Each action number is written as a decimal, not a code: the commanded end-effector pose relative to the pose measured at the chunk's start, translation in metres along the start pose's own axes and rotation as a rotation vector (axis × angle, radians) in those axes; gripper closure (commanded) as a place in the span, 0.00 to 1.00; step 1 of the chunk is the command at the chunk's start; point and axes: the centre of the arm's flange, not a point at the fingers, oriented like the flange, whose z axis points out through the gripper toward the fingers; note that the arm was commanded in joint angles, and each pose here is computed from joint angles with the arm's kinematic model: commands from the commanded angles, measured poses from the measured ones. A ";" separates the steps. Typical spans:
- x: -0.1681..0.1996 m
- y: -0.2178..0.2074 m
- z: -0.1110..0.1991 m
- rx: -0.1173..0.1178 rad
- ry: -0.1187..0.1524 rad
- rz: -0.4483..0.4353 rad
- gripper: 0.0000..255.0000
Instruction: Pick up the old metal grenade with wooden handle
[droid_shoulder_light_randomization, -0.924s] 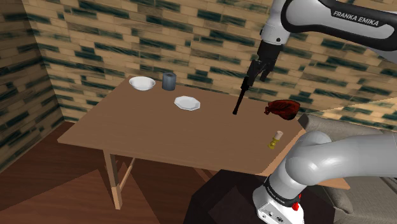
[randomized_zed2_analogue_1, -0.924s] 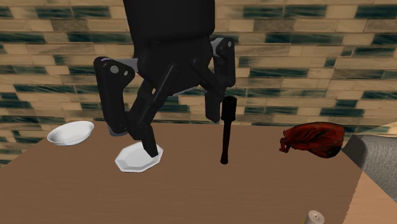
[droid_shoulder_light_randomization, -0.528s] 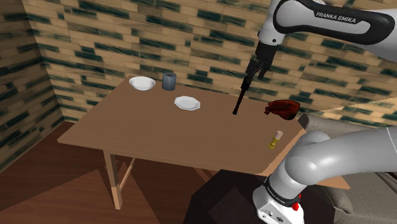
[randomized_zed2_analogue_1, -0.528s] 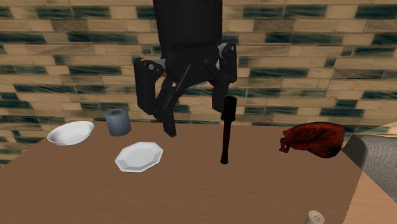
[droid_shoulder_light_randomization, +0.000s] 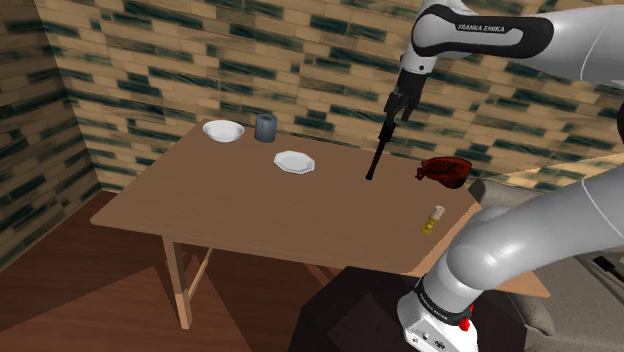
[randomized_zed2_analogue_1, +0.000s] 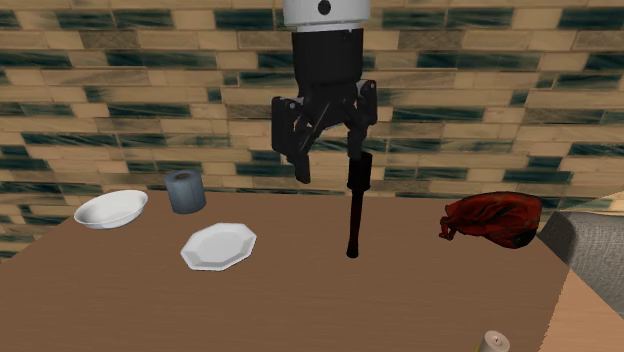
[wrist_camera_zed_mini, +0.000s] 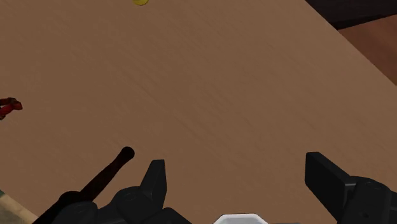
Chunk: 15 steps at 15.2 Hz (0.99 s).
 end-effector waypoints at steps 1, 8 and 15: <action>0.014 0.024 0.009 0.001 -0.004 0.000 0.00; 0.066 0.098 0.035 0.011 -0.016 0.000 0.00; 0.118 0.172 0.062 0.020 -0.028 0.001 0.00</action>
